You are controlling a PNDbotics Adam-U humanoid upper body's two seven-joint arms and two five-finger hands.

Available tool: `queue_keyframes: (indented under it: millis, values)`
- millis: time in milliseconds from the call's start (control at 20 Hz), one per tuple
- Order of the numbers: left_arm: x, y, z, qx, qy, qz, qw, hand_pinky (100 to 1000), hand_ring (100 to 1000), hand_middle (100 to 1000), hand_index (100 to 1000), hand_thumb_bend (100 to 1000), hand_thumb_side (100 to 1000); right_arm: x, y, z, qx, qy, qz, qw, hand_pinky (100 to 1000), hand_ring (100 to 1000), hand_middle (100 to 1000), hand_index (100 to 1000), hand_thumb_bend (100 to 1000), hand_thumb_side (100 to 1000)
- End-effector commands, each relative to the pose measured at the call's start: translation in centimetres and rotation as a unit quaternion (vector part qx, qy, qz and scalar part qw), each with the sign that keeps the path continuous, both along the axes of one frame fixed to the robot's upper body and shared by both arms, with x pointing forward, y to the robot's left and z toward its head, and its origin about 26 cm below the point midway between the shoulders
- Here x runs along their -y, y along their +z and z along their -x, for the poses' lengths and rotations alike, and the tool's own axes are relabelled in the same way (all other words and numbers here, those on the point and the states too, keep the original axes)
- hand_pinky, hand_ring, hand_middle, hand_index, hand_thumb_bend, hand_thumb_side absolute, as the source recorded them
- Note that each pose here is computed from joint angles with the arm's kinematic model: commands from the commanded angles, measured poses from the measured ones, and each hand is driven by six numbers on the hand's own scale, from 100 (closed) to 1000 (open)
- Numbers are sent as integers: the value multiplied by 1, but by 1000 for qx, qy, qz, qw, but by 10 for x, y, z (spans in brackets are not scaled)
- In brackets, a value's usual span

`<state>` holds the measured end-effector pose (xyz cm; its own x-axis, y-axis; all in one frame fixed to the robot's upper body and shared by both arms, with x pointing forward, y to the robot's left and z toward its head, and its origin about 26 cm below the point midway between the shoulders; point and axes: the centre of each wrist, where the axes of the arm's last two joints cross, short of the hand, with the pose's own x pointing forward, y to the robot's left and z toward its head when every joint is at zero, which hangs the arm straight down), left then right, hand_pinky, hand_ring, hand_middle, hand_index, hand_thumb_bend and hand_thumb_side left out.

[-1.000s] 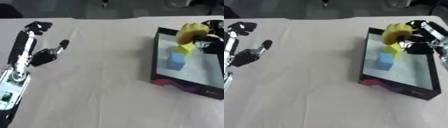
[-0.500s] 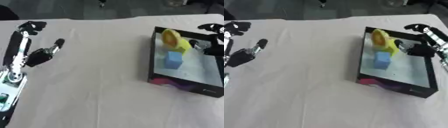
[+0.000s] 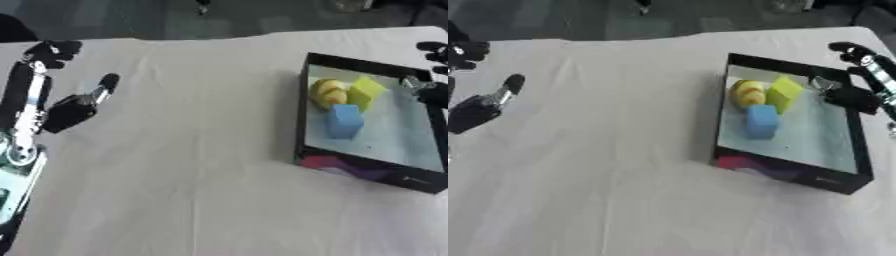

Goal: Pick up the objects with one hand, pass them to the other hand, and then place them into the box on the other side of the table.

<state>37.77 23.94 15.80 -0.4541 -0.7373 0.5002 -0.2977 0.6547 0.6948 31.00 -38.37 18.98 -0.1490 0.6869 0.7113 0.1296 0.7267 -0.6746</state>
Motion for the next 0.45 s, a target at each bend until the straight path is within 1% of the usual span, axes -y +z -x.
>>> queue_keyframes:
  millis: [50, 100, 150, 250, 300, 400, 450]
  values:
    - [-11, 15, 1, 26, 16, 17, 999, 744, 735, 693, 808, 425, 704, -1, 15, 5, 42, 4, -51, 998, 982, 1000, 1000, 1000, 100, 638]
    - [-14, 16, 1, 28, 23, 29, 999, 744, 734, 693, 807, 392, 734, -2, 16, 6, 52, 9, -73, 996, 984, 1000, 1000, 1000, 100, 653]
    - [-16, 16, 2, 30, 30, 40, 998, 744, 734, 694, 807, 349, 764, -3, 15, 7, 61, 14, -97, 993, 987, 1000, 1000, 1000, 100, 649]
    - [-21, 17, 2, 33, 40, 63, 997, 741, 732, 693, 808, 278, 811, -5, 14, 8, 81, 25, -147, 986, 988, 1000, 1000, 997, 100, 559]
    - [-24, 17, 3, 35, 45, 78, 995, 738, 730, 692, 809, 251, 825, -5, 13, 9, 87, 28, -166, 982, 985, 1000, 1000, 982, 100, 516]
    - [-30, 17, 4, 36, 51, 114, 992, 738, 729, 696, 812, 216, 842, -6, 11, 11, 94, 34, -188, 977, 982, 1000, 1000, 966, 100, 478]
    - [-33, 16, 5, 34, 53, 132, 989, 737, 738, 738, 836, 179, 854, -6, 10, 12, 96, 34, -195, 975, 981, 1000, 1000, 980, 117, 468]
